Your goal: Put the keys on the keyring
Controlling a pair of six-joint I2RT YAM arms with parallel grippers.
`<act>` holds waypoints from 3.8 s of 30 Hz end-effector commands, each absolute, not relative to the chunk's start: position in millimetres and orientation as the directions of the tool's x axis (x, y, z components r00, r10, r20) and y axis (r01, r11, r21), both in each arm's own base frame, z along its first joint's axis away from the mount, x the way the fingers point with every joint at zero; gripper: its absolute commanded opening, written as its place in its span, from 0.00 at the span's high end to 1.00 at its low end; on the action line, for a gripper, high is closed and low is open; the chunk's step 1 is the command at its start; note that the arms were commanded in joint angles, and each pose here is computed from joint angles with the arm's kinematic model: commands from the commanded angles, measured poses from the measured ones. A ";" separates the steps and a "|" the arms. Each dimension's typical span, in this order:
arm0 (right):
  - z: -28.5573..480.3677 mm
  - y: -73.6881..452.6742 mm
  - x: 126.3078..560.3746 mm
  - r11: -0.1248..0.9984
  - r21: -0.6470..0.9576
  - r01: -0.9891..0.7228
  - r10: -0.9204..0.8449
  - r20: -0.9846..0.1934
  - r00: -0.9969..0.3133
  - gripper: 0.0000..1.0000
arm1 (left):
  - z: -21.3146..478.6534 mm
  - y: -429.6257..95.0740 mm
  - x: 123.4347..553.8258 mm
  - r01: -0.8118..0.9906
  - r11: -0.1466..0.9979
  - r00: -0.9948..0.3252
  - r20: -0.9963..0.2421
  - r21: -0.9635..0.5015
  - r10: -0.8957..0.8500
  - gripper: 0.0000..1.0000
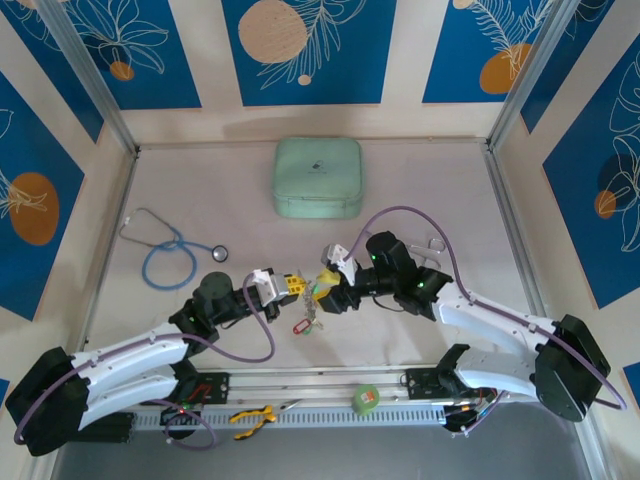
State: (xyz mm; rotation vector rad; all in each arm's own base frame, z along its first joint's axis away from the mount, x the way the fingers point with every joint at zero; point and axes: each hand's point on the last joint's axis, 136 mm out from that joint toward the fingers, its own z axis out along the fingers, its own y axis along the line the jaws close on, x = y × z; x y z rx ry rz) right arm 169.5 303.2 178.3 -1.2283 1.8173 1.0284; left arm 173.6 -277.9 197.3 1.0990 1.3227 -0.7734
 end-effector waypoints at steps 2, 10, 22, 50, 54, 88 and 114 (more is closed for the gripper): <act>181.4 308.4 169.3 0.205 0.215 -0.955 -0.368 -0.887 -0.278 0.45 | 209.2 -279.4 166.1 0.927 0.308 0.189 -0.976 0.214 0.110 1.00; 179.9 309.7 166.4 0.153 0.183 -0.971 -0.379 -0.897 -0.228 0.55 | 208.9 -278.5 165.4 0.926 0.308 0.190 -0.975 0.216 0.112 1.00; 184.1 301.5 160.8 0.108 0.194 -0.975 -0.393 -0.892 -0.222 0.84 | 209.0 -277.0 164.9 0.924 0.310 0.197 -0.973 0.225 0.119 1.00; 181.1 288.6 158.4 0.189 0.340 -0.921 -0.567 -0.728 -0.385 1.00 | 204.4 -275.2 167.6 0.917 0.318 0.201 -0.967 0.243 0.158 1.00; 178.0 286.6 161.5 0.203 0.324 -0.924 -0.580 -0.721 -0.380 1.00 | 205.0 -275.2 167.1 0.917 0.316 0.202 -0.967 0.243 0.156 1.00; 48.7 225.9 207.5 0.805 0.439 -0.399 -0.400 -0.095 -0.912 0.90 | 201.9 -274.2 170.1 0.914 0.328 0.190 -0.966 0.240 0.177 1.00; 41.9 212.3 237.0 0.922 0.184 -0.341 -0.315 -0.155 -0.936 0.60 | 201.1 -274.2 170.2 0.913 0.328 0.192 -0.964 0.244 0.182 1.00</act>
